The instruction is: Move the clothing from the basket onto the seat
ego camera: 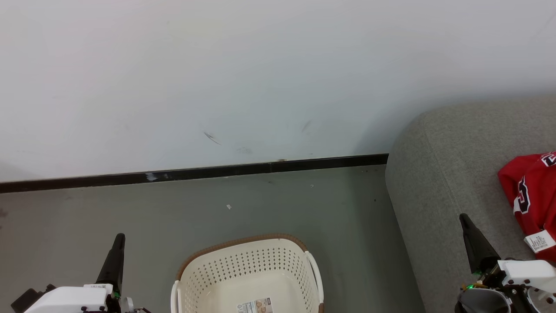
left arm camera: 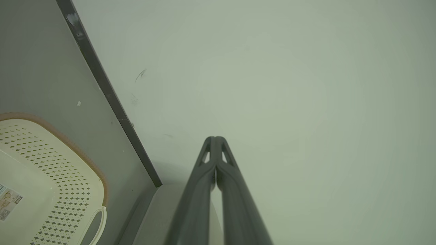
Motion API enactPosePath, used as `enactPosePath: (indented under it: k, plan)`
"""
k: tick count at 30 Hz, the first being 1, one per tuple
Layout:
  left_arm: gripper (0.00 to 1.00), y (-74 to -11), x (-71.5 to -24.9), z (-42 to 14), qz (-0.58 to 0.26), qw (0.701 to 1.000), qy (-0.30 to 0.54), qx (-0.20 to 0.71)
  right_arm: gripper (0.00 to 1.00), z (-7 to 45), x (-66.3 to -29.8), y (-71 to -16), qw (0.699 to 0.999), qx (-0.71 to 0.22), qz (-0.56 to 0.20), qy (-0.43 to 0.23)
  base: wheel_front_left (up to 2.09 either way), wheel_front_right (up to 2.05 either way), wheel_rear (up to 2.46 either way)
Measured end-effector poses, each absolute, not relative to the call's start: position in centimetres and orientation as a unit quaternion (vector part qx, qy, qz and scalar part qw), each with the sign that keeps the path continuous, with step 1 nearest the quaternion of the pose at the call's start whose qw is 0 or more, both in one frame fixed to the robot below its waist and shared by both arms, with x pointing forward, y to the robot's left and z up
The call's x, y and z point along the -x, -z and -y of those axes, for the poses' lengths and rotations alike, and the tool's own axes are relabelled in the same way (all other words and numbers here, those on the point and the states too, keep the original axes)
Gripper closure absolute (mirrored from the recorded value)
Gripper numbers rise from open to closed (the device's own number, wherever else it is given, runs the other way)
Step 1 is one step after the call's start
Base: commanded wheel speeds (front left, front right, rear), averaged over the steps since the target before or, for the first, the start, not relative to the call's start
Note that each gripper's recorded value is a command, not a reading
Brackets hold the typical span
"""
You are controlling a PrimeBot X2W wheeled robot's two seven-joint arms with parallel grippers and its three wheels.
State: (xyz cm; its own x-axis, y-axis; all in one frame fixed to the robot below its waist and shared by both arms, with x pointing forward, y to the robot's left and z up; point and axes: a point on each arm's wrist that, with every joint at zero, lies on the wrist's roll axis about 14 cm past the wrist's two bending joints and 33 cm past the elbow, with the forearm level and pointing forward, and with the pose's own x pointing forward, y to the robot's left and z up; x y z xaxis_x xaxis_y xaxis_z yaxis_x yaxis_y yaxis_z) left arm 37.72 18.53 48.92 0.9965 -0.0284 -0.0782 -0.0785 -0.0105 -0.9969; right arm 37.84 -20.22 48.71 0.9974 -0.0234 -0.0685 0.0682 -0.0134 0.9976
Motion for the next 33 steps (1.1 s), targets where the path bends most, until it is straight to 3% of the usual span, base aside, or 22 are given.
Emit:
enactPosePath:
  k: [33]
  plan:
    - [1.0,-48.71,-37.68,-18.54,-0.04,0.702,-0.02,0.711,1.0,20.25,-37.82,-48.63,0.702,-0.711,-0.017,0.034,0.0,0.0,0.0]
